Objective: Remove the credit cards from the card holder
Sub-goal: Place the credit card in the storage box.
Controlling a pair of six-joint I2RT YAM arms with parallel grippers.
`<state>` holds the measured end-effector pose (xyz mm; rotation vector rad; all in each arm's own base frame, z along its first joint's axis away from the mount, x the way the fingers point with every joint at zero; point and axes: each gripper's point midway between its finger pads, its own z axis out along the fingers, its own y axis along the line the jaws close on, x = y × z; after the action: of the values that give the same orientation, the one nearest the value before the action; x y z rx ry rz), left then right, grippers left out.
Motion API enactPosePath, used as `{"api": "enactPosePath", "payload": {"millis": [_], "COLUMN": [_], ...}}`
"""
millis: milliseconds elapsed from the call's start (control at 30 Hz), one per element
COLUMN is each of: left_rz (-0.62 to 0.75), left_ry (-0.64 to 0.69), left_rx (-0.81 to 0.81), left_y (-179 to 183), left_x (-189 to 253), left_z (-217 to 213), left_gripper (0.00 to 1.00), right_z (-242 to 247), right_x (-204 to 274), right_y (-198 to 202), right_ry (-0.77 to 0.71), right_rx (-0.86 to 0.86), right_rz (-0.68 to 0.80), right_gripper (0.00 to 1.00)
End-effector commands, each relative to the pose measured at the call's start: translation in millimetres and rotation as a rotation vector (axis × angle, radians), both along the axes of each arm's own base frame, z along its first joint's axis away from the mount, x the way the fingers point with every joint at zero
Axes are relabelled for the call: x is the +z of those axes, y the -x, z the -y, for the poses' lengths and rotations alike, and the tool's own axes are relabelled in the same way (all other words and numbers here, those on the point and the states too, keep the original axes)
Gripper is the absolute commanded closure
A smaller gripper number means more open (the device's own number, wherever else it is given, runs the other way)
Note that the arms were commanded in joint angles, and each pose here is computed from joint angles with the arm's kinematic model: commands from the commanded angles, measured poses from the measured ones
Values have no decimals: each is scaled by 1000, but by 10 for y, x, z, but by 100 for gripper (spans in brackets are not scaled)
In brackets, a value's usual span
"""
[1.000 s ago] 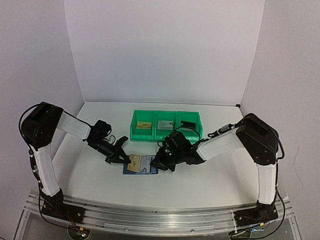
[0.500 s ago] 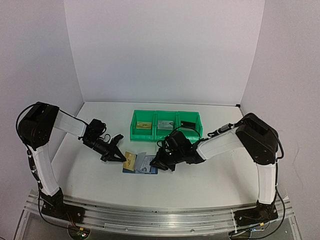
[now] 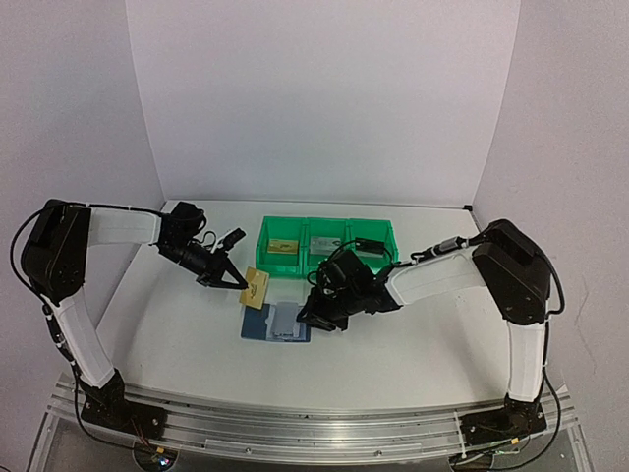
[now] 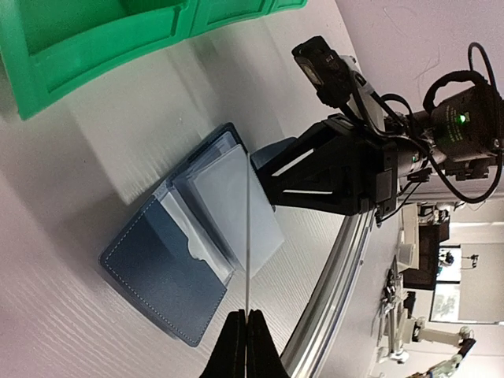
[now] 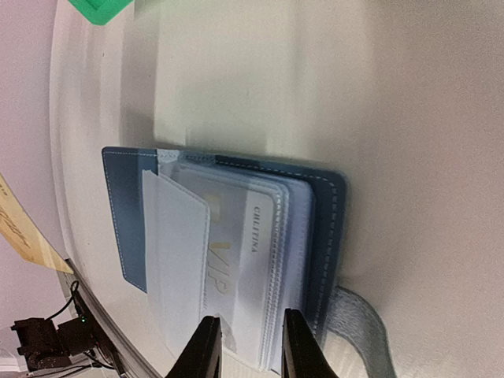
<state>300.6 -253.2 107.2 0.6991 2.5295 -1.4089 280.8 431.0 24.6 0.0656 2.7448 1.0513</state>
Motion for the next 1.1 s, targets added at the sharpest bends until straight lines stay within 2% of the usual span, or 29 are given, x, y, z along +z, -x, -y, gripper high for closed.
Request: {"api": "enactPosePath", "payload": {"millis": [0,133,200,267,367,467,667,733,900,1067], "left_rz": [192,305,359,421,484,481,399,325,106,-106], "left_ry": [-20,-36,-42,-43,-26,19,192,236,290,313], "left_rx": [-61,-139,-195,-263,-351,-353,-120,4,389,622], "left_y": [-114,-130,-109,-51,74,124,42,-27,-493,-863], "left_x": [375,551,648,744,876,1042,1405,1511,1481,1306], "left_z": [-34,-46,-50,-50,-10,47,178,192,164,213], "left_gripper": [100,100,100,100,100,100,100,100,100,100], "right_z": [270,495,535,496,228,15,-82,-56,125,369], "right_x": [453,898,1169,1514,1971,2200,2391,2400,2362,2149], "right_y": [-187,-343,-411,-443,-378,-322,-403,-425,-577,-727], "right_ry": [97,137,152,143,62,-16,-115,-147,-175,-116], "right_rx": [-53,-68,-28,53,267,388,339,312,183,8], "right_rz": [110,265,383,515,700,780,771,750,683,613], "right_gripper": [73,67,59,50,39,37,36,36,36,36]}}
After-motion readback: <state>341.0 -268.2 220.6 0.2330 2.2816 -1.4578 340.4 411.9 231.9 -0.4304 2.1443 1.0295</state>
